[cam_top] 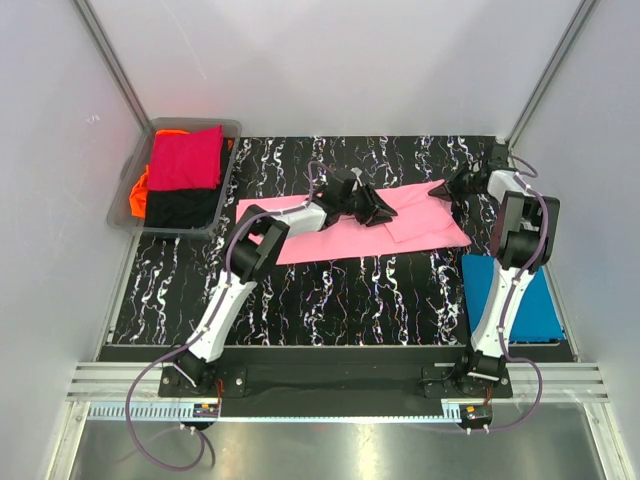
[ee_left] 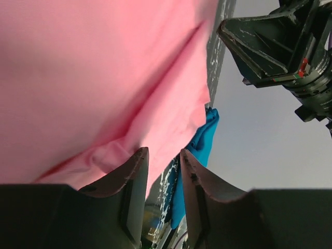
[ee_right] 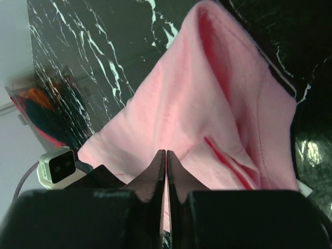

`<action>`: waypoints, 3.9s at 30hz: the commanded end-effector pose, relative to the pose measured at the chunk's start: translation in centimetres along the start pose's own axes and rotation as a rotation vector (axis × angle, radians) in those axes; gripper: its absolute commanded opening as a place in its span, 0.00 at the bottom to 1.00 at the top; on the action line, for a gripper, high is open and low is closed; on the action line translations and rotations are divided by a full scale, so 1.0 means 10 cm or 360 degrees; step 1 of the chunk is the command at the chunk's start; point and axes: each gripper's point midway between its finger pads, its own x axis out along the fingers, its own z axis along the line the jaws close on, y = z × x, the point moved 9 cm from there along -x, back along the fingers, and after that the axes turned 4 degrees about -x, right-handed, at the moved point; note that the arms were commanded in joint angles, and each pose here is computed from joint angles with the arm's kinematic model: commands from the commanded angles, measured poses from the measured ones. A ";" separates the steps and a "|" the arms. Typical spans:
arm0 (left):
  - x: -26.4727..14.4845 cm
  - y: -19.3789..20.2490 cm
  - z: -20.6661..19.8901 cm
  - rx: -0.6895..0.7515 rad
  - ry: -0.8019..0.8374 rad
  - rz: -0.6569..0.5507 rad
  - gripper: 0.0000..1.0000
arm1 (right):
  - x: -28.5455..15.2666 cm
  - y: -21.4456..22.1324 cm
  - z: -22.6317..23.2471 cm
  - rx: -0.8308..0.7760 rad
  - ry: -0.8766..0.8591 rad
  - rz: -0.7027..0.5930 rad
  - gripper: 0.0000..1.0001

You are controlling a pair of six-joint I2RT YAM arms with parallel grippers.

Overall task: Fold and stack the t-shirts
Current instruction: Fold the tshirt

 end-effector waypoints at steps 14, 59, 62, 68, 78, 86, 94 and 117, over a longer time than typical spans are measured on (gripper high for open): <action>-0.14 -0.19 0.03 0.0070 -0.0056 0.0078 0.35 | 0.27 -0.17 -0.09 0.0009 -0.0011 -0.0049 0.08; -2.09 0.20 1.09 0.0531 -0.1168 0.0343 0.38 | -0.01 1.08 0.65 -0.0057 0.0956 -0.0160 1.00; -2.12 0.29 1.12 0.0458 -0.1143 0.0375 0.38 | 0.12 1.09 0.61 -0.0012 0.0997 -0.0166 1.00; -2.12 0.61 1.13 0.0368 -0.1077 0.0461 0.38 | 0.28 1.02 0.57 -0.0084 0.1036 -0.0197 1.00; -1.83 1.35 1.07 0.0333 -0.0936 0.0625 0.38 | 0.57 0.81 0.56 -0.0389 0.1024 -0.0182 1.00; -1.41 1.62 0.89 0.0284 -0.0694 0.0616 0.38 | 0.96 0.65 0.69 -0.0736 0.0907 -0.0140 1.00; -1.13 1.66 0.39 0.0360 -0.0312 0.0498 0.41 | 1.31 0.58 1.00 -0.0982 0.0686 -0.0145 1.00; -2.09 1.37 0.58 0.0679 -0.0759 0.0413 0.64 | 0.16 1.18 1.96 -0.1034 0.0594 -0.0081 1.00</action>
